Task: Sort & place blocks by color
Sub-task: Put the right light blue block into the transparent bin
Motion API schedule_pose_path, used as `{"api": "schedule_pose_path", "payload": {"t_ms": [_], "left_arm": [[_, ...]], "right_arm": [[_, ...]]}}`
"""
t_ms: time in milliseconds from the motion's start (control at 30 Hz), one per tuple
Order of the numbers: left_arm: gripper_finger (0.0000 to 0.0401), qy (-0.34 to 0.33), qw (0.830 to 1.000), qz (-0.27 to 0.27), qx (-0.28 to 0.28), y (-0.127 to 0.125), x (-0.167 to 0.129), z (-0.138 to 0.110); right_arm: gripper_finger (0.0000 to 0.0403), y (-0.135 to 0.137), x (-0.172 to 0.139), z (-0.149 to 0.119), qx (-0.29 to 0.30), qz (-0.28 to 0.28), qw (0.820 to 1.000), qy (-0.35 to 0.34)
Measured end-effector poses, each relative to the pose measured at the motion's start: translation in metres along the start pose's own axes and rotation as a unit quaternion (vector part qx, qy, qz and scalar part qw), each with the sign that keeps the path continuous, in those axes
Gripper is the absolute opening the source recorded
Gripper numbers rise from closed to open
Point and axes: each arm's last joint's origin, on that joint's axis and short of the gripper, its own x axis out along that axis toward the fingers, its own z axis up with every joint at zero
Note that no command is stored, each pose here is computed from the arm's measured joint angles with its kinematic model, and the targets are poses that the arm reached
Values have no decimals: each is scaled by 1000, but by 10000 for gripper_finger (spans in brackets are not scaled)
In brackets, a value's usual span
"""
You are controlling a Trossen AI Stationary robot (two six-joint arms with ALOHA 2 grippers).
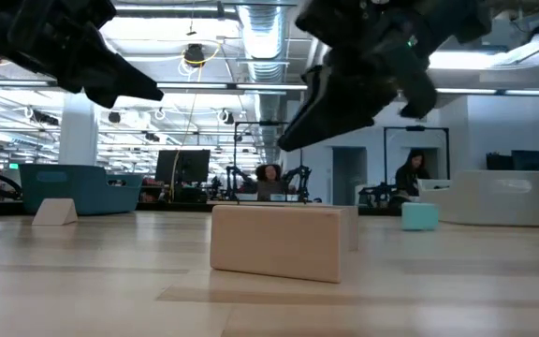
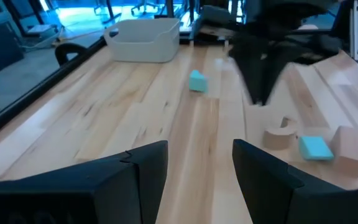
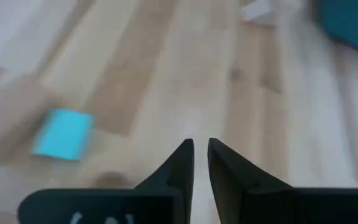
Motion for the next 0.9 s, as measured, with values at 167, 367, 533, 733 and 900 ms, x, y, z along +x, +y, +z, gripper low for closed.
{"api": "schedule_pose_path", "payload": {"t_ms": [167,367,533,733,900], "left_arm": [[171,0,1000,2,-7,0,0,0],[171,-2,1000,29,-4,1,1,-1],[171,3,999,30,-9,-3,9,-5],[171,10,1000,17,-8,-11,23,-14],[171,11,1000,6,-9,-15,28,-18]], "right_arm": [[60,-22,-19,-11,34,-14,998,45],[78,-55,-68,-19,169,-48,977,121],[123,-63,-87,-38,232,-63,955,172],[205,-55,-80,-58,245,-66,940,229],[255,-48,-75,-78,245,-72,926,278]]}}
